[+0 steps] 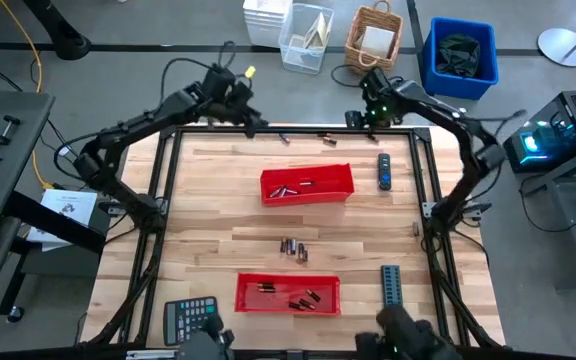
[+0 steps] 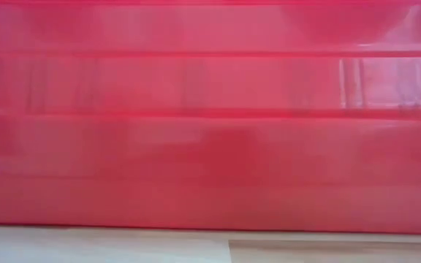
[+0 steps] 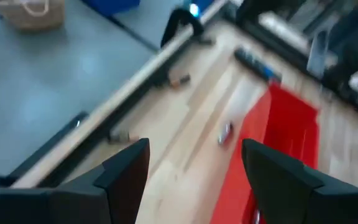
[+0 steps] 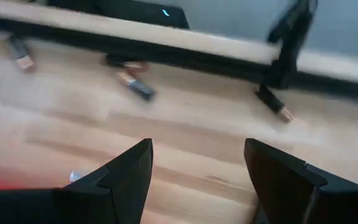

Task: Sort batteries
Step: Put the black battery into the bottom red bin

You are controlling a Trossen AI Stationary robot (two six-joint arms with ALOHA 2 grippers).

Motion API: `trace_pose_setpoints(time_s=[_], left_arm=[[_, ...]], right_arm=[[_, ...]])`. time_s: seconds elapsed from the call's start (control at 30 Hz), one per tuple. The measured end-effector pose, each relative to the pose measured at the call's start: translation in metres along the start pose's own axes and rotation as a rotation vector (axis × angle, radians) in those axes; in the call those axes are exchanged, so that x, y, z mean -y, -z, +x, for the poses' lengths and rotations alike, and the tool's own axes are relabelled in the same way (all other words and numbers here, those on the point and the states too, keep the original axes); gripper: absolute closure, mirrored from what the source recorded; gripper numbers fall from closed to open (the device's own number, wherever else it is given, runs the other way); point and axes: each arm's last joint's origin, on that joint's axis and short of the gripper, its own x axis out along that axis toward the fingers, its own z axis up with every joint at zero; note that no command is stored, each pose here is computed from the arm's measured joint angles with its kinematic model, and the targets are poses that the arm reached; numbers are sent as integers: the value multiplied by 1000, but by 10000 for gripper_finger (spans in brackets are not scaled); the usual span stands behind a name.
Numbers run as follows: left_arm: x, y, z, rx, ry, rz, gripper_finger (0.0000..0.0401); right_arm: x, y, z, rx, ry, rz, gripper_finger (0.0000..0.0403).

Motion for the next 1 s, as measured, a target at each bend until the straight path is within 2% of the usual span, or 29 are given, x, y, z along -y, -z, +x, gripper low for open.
trace_pose_setpoints(time_s=[0.17,0.33,0.5,0.73,0.87,1.0], left_arm=[[-14,-2,1,28,58,-23,153],[-17,-2,0,32,55,-29,153],[-16,-2,0,33,56,-56,153],[-15,-3,1,40,49,-49,153],[-15,-3,1,44,46,-47,153],[-15,-3,1,45,32,-48,153]], right_arm=[[29,-12,58,-188,64,134,153],[46,-24,89,-188,70,243,153],[60,-25,101,-196,172,300,153],[70,-27,111,-197,245,208,153],[68,-24,122,-254,188,114,153],[61,-21,129,-285,197,29,153]])
